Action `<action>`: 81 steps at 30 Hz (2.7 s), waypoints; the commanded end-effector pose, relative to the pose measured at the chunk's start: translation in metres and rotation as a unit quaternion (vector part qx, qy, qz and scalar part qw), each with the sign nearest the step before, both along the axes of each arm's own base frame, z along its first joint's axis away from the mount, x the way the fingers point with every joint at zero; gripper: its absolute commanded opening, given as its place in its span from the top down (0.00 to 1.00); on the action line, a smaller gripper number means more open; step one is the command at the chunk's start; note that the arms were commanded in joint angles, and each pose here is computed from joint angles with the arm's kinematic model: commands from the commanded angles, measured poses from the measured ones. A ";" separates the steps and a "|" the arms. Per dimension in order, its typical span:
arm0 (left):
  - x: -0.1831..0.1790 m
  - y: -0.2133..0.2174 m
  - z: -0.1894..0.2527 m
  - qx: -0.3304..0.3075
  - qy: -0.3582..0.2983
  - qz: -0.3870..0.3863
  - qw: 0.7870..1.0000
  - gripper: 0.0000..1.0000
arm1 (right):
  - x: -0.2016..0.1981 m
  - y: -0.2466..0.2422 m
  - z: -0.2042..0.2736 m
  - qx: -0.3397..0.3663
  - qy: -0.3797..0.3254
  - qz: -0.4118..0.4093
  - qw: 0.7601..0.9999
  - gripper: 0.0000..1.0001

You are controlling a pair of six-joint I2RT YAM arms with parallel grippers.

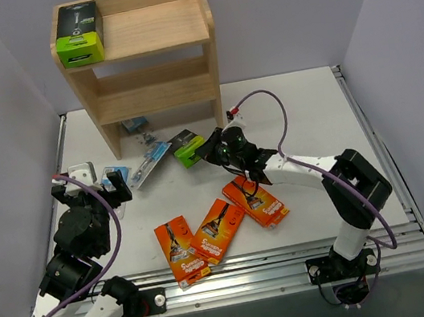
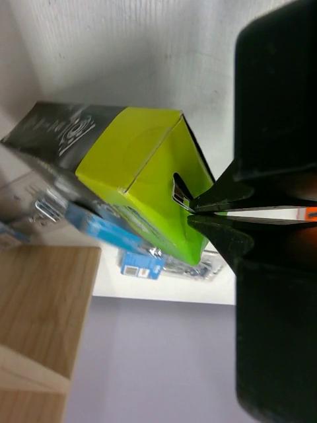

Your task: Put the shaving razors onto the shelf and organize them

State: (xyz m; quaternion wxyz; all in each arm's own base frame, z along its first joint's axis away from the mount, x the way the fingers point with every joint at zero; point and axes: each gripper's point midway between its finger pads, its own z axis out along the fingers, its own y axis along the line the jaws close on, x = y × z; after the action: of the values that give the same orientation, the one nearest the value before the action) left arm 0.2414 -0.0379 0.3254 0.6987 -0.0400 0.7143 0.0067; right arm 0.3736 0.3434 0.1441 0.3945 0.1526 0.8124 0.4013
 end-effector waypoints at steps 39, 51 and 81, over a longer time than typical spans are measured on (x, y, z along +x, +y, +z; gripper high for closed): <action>-0.002 0.003 0.012 -0.010 -0.021 0.010 1.000 0.03 | -0.056 0.021 0.130 0.026 -0.071 0.062 0.995 1.00; -0.001 0.001 0.012 -0.010 -0.020 0.005 1.000 0.03 | -0.055 0.013 0.117 -0.026 -0.052 0.052 0.997 1.00; -0.004 0.000 0.014 -0.012 -0.025 0.000 1.000 0.03 | -0.036 -0.011 0.122 -0.181 -0.057 0.027 0.981 0.28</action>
State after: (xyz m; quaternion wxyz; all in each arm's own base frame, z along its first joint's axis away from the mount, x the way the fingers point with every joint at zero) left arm 0.2388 -0.0389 0.3268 0.7009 -0.0397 0.7121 0.0051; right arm 0.3324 0.3375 0.2504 0.4289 0.0521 0.8502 0.3008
